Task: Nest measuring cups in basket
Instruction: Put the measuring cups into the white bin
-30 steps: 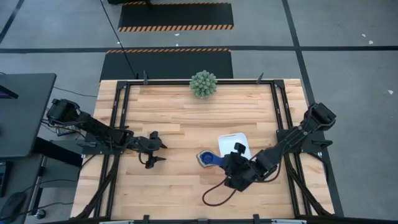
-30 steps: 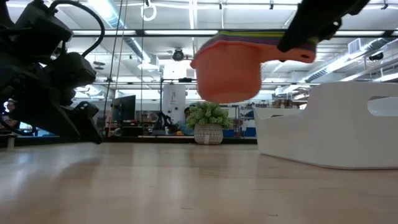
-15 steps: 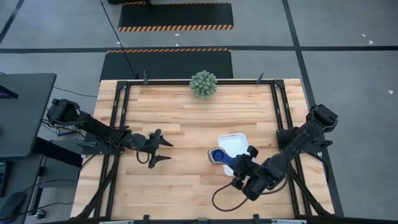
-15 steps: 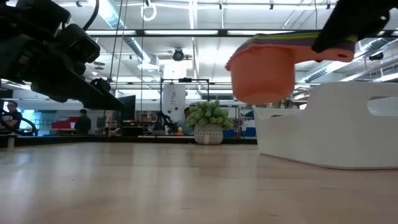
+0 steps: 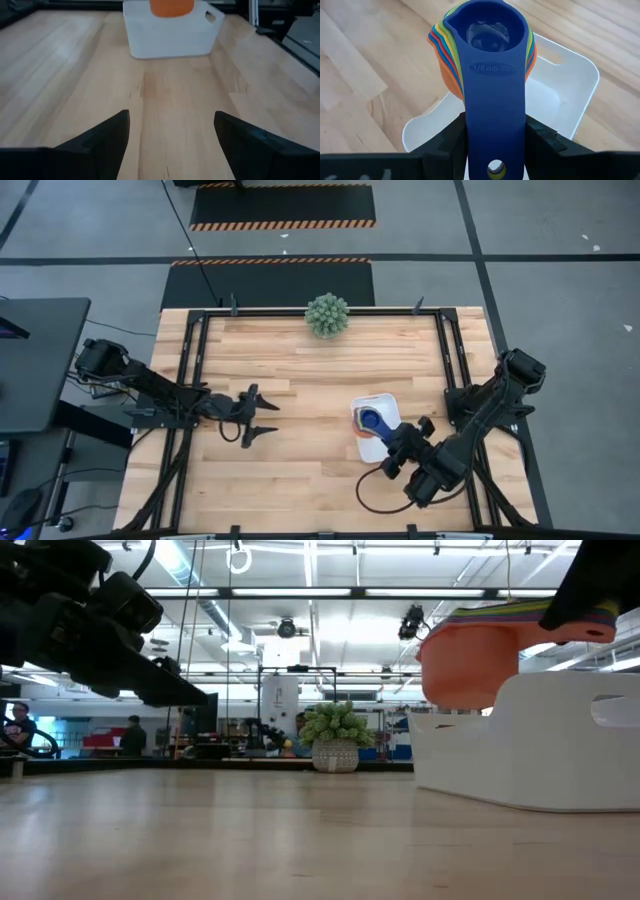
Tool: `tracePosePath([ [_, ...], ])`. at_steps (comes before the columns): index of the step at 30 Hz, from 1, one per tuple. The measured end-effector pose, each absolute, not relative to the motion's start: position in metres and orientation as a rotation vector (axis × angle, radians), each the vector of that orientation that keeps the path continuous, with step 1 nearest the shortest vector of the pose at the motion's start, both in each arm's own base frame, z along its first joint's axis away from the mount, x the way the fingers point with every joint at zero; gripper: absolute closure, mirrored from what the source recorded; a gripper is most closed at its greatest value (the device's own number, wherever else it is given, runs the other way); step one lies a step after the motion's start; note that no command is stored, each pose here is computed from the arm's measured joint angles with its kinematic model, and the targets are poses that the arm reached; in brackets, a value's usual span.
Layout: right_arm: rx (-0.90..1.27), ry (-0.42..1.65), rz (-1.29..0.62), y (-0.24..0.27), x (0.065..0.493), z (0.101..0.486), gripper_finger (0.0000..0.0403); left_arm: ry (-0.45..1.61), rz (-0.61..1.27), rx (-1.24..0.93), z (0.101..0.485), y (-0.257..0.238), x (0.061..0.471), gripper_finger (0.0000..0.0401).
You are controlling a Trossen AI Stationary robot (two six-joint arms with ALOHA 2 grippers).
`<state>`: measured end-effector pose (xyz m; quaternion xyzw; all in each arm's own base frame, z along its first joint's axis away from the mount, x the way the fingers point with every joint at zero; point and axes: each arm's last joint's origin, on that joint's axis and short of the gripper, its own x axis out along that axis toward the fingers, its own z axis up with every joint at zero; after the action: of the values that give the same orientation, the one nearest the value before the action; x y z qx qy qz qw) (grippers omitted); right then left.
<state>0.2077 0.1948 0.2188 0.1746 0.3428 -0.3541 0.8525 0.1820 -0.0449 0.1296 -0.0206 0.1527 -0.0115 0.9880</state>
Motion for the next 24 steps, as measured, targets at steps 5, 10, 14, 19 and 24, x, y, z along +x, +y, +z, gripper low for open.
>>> tracePosePath([
  [5,0.423,0.725,-0.779,0.192,0.211,0.218,0.0249,0.293,-0.026,-0.03,0.131,-0.045,0.182,0.0106],
  [10,0.477,0.717,-0.817,0.189,0.214,0.216,0.0249,0.295,-0.028,-0.015,0.131,-0.045,0.182,0.0106],
  [14,0.486,0.764,-0.868,0.189,0.22,0.204,0.0249,0.295,-0.031,0.007,0.131,-0.045,0.182,0.0106],
  [19,0.511,0.776,-0.933,0.19,0.223,0.19,0.0249,0.299,-0.027,0.014,0.13,-0.045,0.182,0.0106],
  [24,0.511,0.772,-0.989,0.189,0.223,0.186,0.0249,0.299,-0.025,0.015,0.13,-0.045,0.182,0.0106],
])
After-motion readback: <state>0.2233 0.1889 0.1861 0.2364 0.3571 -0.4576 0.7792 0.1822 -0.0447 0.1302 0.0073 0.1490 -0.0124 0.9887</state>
